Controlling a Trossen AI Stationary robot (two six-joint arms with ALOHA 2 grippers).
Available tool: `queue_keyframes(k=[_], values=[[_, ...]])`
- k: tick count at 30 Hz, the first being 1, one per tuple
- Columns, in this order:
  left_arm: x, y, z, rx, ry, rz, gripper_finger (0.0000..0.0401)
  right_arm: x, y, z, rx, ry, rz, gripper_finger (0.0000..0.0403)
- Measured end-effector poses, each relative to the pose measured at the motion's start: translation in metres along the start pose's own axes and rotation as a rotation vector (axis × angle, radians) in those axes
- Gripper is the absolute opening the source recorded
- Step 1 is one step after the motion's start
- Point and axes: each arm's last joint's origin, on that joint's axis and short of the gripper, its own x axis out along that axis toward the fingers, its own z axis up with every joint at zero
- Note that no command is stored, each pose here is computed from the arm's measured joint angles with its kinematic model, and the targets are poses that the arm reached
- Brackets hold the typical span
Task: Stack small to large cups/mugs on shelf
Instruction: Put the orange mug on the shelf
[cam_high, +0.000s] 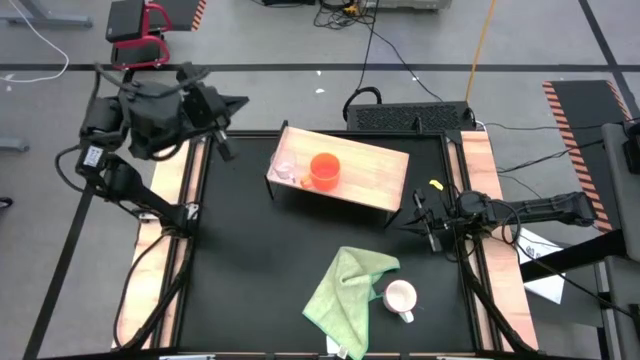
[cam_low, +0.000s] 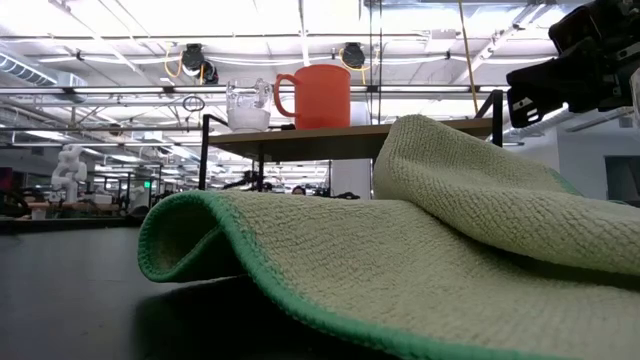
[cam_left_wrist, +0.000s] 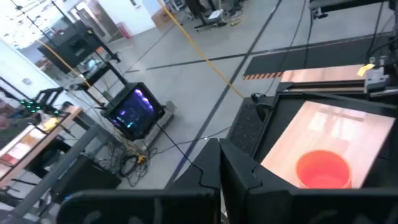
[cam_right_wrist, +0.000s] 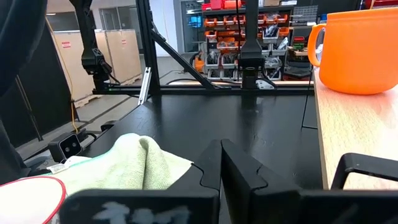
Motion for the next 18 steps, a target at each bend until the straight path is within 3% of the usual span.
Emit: queue_keyframes(k=[8,14,18], values=[[0.005,0.019,-0.002,0.041,-0.047,-0.087,0.0000,0.000,0.000,0.000,-0.016,0.000,0.000,0.0000],[0.015,0.030,-0.004,0.096,-0.108,-0.216,0.0000,0.000,0.000,0.000,-0.036,-0.001,0.000,0.0000],[0.030,0.040,-0.019,0.029,0.025,-0.142,0.0000,0.000,0.000,0.000,-0.037,0.000,0.000,0.0000]])
